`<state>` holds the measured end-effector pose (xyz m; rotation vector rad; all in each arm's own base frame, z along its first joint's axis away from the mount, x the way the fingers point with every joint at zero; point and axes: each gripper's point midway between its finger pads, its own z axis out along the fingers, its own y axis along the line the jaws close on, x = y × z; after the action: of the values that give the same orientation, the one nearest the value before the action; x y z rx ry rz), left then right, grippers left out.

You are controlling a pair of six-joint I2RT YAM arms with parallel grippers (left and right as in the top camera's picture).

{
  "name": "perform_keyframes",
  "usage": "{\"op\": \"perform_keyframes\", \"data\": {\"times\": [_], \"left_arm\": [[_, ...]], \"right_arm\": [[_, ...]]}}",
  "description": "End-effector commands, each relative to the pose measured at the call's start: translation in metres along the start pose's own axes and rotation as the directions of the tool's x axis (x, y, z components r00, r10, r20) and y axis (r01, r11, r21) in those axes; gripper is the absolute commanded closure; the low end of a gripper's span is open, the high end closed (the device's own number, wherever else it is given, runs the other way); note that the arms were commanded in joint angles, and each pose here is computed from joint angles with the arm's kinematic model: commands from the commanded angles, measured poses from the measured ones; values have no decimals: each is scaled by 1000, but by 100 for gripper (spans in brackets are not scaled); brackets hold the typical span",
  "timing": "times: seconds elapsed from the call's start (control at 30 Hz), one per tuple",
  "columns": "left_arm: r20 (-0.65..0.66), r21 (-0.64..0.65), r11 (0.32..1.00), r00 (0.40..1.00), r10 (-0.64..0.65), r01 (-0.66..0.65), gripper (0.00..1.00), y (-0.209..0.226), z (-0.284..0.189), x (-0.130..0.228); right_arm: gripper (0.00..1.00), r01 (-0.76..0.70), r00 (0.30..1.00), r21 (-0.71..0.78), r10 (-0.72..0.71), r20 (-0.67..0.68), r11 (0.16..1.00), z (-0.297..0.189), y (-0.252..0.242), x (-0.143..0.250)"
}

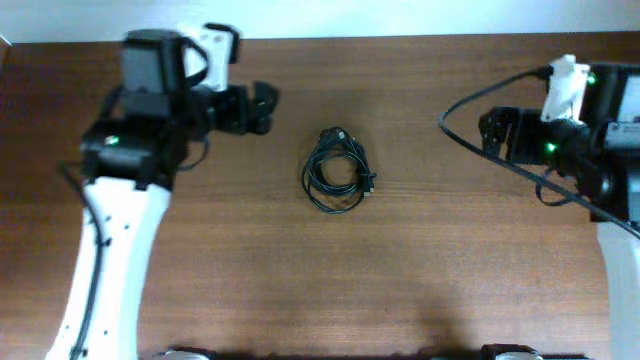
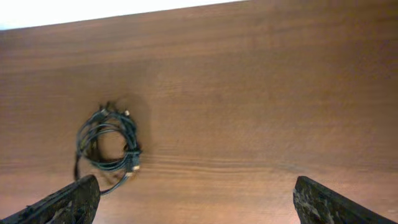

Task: Untangle cables
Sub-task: 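Move the left gripper over the black cable coil and lower onto it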

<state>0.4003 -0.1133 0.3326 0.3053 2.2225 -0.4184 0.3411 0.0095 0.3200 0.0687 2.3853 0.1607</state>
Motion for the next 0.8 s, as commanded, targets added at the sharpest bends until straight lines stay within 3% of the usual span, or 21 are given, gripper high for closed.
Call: {"op": "perform_keyframes", "data": {"times": [0.0, 0.07, 0.3, 0.47, 0.67, 0.77], "left_arm": [[-63, 75, 997, 998, 27, -22, 1, -28, 47, 10], [-117, 91, 995, 993, 35, -25, 1, -34, 73, 23], [-361, -38, 999, 932, -14, 0, 1, 6, 157, 96], [-514, -98, 995, 857, -49, -2, 1, 22, 178, 146], [-550, -16, 1000, 835, -25, 19, 1, -3, 181, 158], [-569, 83, 995, 817, 99, -63, 1, -18, 180, 167]], "right_arm": [[1, 26, 999, 94, -30, 38, 995, -8, -11, -11], [1, 26, 999, 94, -29, 22, 995, -9, -11, -6], [1, 26, 1000, 96, -25, -15, 995, -8, -12, 3], [1, 26, 1000, 96, -24, -20, 995, -8, -12, 4], [1, 26, 999, 97, -23, -30, 995, -9, -12, 6], [1, 25, 999, 98, -22, -38, 995, -9, -12, 8]]}}
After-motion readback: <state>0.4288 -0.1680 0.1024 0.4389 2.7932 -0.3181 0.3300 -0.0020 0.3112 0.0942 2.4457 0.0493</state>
